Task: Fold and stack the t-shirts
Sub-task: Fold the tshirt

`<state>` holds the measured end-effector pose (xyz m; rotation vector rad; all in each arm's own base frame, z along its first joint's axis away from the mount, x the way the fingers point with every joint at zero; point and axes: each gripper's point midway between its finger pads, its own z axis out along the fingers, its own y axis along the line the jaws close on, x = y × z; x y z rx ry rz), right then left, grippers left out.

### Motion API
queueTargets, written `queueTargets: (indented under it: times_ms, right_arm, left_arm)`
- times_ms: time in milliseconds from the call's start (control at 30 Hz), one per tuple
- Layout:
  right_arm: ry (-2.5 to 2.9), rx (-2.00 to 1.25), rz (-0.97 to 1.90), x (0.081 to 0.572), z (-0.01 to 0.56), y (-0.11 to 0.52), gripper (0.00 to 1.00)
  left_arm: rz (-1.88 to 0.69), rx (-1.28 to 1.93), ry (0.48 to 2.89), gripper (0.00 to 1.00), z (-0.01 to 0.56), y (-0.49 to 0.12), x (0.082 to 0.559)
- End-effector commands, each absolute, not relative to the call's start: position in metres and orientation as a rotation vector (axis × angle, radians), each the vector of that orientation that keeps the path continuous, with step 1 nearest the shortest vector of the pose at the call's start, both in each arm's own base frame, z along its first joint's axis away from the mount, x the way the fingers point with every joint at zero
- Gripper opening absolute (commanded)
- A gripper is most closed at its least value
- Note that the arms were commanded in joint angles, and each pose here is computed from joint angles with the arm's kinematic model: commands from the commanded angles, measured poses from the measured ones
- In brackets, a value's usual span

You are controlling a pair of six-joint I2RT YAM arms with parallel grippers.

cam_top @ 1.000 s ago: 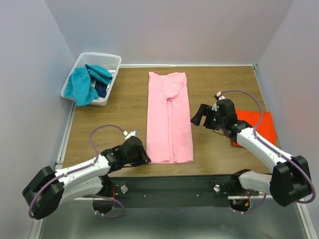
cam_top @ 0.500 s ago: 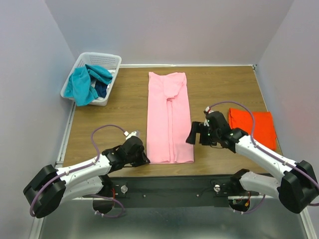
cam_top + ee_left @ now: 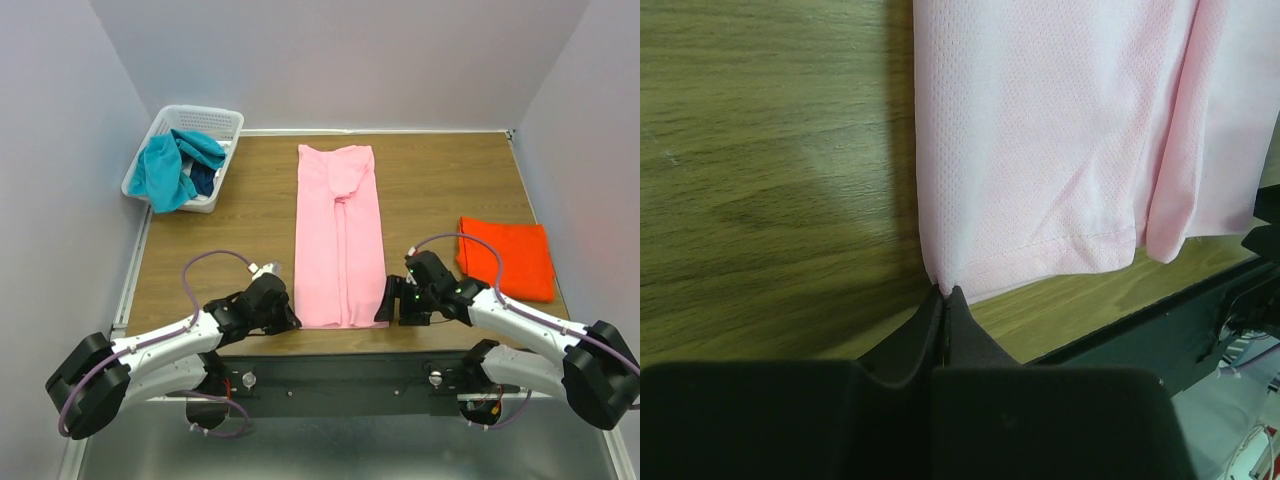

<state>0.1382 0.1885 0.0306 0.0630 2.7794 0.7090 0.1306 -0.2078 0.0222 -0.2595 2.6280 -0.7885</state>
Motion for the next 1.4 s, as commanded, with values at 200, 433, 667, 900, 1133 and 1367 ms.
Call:
queueTargets:
  times_ms: [200, 433, 667, 900, 1133, 1367]
  right_arm:
    - [2.844, 0.084, 0.757, 0.121, 0.018, 0.197, 0.51]
    - [2.806, 0.04, 0.746, 0.129, 0.02, 0.2, 0.22]
    - [2.76, -0.009, 0.759, 0.136, 0.021, 0.205, 0.01]
    - [2.588, -0.12, 0.802, 0.156, 0.053, 0.214, 0.01]
    - [2.437, -0.149, 0.752, 0.191, 0.091, 0.221, 0.01]
    - [2.333, -0.111, 0.609, 0.23, 0.116, 0.218, 0.01]
  left_arm:
    - [-0.806, -0.269, 2.625, 0.0, 0.024, -0.208, 0.129]
    - [-0.855, -0.265, 2.594, 0.0, 0.029, -0.212, 0.131]
    - [-0.899, -0.266, 2.549, 0.0, 0.038, -0.214, 0.133]
    - [-0.935, -0.247, 2.489, 0.0, 0.056, -0.22, 0.142]
    - [-0.913, -0.227, 2.393, 0.0, 0.086, -0.233, 0.17]
    - [-0.837, -0.206, 2.298, 0.0, 0.127, -0.247, 0.209]
